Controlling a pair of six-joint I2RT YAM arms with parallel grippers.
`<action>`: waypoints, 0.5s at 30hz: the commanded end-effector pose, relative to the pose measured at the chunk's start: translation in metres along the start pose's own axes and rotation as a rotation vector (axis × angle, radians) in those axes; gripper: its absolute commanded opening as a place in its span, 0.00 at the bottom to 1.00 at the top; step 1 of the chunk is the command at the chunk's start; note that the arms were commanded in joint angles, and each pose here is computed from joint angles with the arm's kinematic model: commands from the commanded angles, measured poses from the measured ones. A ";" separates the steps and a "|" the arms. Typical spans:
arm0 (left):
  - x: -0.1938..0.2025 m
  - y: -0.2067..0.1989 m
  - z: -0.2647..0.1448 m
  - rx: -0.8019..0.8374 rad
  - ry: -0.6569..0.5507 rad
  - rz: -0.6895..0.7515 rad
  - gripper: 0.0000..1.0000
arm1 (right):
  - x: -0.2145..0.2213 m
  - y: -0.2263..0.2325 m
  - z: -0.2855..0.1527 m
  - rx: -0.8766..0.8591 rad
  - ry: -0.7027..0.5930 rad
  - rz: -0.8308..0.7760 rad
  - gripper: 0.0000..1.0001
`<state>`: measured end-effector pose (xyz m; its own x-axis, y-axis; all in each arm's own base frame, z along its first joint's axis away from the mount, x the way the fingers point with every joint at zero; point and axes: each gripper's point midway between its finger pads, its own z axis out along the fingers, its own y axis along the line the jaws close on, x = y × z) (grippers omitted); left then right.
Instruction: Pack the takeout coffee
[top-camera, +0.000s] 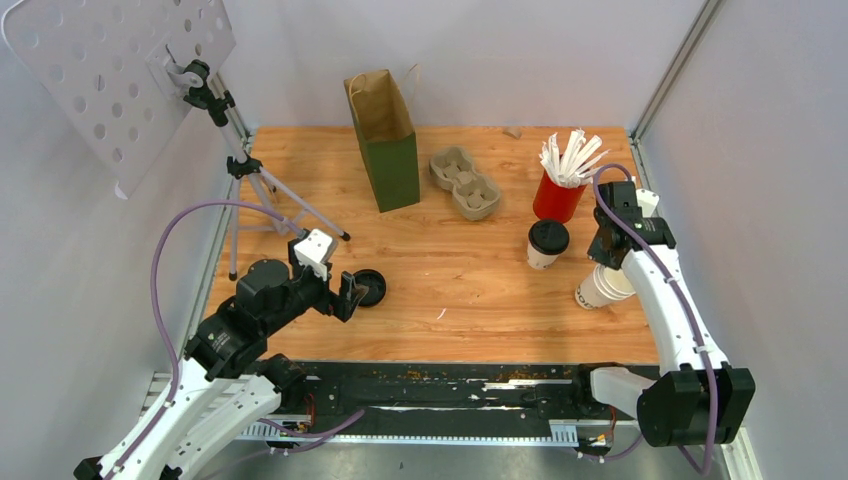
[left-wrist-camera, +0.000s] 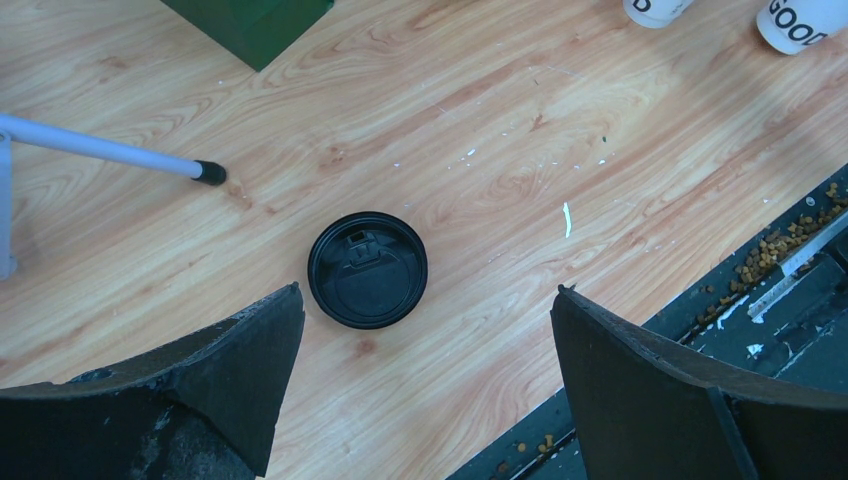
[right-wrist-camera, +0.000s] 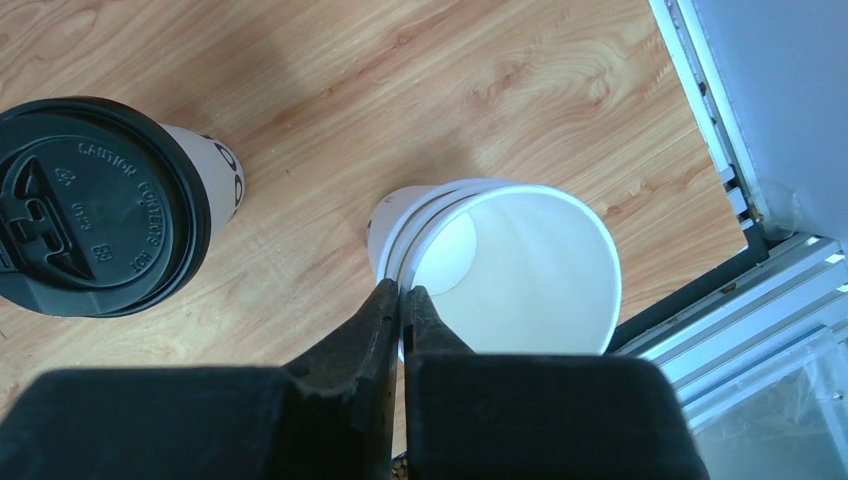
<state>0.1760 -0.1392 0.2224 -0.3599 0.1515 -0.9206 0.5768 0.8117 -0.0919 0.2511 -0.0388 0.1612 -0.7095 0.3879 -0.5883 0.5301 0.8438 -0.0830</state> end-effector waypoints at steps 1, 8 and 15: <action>-0.011 0.001 0.000 -0.003 -0.042 0.022 1.00 | -0.024 -0.008 -0.018 0.019 -0.079 0.005 0.00; -0.011 0.001 0.000 -0.003 -0.045 0.022 1.00 | -0.032 -0.019 -0.022 0.072 -0.099 -0.044 0.00; -0.010 0.001 0.001 -0.003 -0.039 0.023 1.00 | -0.019 -0.019 0.001 0.112 -0.040 -0.118 0.00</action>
<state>0.1760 -0.1392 0.2223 -0.3599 0.1515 -0.9206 0.5768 0.8117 -0.0919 0.2495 -0.0587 0.1800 -0.7234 0.3091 -0.6174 0.5231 0.8290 -0.1978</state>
